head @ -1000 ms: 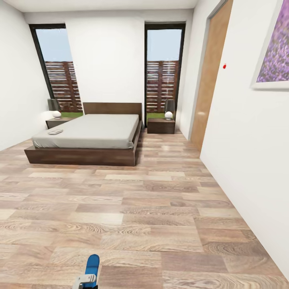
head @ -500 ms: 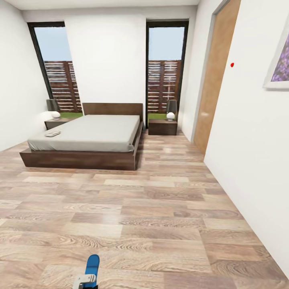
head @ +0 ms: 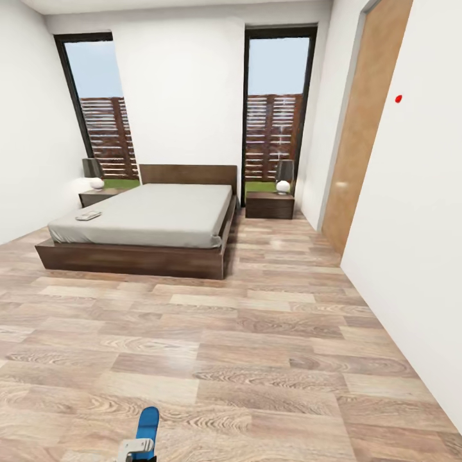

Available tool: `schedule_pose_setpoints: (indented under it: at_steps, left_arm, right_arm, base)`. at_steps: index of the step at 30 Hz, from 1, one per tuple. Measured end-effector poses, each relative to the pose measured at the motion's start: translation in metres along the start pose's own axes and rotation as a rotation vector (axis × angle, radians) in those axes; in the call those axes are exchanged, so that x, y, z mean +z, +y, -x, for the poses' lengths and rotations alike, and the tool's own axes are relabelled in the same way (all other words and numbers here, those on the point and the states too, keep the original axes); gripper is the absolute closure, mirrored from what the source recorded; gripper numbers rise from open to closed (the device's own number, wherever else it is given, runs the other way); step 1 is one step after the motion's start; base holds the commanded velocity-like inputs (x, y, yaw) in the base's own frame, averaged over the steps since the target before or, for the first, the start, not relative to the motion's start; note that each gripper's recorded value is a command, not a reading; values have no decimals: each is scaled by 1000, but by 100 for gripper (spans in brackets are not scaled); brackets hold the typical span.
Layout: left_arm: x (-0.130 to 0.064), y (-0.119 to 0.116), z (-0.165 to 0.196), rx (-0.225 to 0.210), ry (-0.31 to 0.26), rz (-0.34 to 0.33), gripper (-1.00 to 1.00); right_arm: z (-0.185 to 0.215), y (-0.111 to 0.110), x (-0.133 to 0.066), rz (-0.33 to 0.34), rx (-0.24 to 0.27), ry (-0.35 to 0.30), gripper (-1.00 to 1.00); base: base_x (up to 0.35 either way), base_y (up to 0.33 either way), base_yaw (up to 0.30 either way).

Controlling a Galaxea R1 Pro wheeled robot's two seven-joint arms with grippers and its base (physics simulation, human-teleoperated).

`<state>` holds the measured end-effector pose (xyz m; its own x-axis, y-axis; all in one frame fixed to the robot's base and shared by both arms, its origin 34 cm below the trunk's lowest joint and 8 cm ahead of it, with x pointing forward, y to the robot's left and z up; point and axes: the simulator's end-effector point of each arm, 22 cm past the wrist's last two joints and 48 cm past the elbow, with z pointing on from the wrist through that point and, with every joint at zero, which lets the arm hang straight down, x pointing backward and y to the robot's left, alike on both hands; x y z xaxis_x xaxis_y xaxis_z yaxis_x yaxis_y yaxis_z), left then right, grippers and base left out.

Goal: In the bedroom, move the book from the bed onto either nightstand, and place the two sandals side by side next to the bed.

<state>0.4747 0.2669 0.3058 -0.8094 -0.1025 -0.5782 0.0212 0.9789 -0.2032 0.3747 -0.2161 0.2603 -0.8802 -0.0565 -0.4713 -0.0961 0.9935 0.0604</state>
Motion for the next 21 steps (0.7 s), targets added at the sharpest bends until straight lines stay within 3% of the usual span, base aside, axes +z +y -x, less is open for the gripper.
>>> schedule_pose_setpoints:
  at_steps: [9,21]
  left_arm:
    - [0,0,0,0,0,0,100]
    - [0,0,0,0,0,0,100]
  right_arm:
    - [0,0,0,0,0,0,-100]
    - [0,0,0,0,0,0,-100]
  base:
    - [319,0,148]
    - [285,0,15]
